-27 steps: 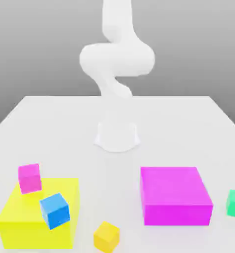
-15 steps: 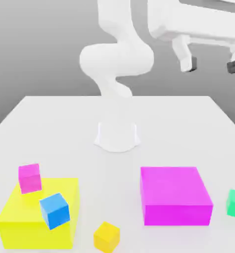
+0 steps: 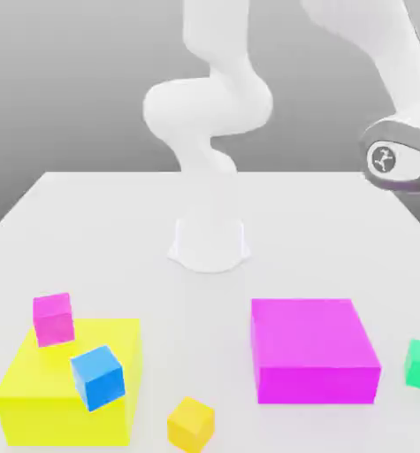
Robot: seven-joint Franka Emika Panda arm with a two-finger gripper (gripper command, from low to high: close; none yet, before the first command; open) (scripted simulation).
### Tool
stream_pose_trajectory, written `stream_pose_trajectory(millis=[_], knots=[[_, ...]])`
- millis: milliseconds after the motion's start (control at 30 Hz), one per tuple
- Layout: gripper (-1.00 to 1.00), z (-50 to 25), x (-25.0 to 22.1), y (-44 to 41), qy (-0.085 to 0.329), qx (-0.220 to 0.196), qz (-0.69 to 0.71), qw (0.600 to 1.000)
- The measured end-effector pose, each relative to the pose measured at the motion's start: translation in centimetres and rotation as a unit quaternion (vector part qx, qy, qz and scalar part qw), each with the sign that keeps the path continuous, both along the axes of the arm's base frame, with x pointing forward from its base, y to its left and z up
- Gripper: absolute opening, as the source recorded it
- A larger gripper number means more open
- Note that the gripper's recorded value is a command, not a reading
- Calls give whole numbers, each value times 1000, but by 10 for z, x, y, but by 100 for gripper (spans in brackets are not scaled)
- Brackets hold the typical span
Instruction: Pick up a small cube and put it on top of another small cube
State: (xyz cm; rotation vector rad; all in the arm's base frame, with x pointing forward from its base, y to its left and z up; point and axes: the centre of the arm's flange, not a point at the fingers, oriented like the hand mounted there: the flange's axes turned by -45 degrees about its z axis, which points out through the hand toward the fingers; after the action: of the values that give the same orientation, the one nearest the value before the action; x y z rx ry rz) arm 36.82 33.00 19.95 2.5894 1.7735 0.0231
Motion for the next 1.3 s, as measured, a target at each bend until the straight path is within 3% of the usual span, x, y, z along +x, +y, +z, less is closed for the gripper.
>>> stream_pose_trajectory(millis=[133, 167, 400, 567, 800, 967, 1167, 1300], knots=[[0, -55, -6, 4, 7, -2, 10, 1000], [-100, -64, -7, 4, 7, -3, 11, 1000], [-100, -65, -7, 4, 7, -3, 11, 1000], [-100, -8, -2, -3, 6, -5, 2, 1000], [-100, 47, 81, -173, -11, -29, -228, 973], [-100, 88, 91, -359, -10, -31, -449, 893], [-100, 133, 17, -530, 5, -2, -664, 748], [-100, 91, 2, -551, 8, 5, -691, 722]])
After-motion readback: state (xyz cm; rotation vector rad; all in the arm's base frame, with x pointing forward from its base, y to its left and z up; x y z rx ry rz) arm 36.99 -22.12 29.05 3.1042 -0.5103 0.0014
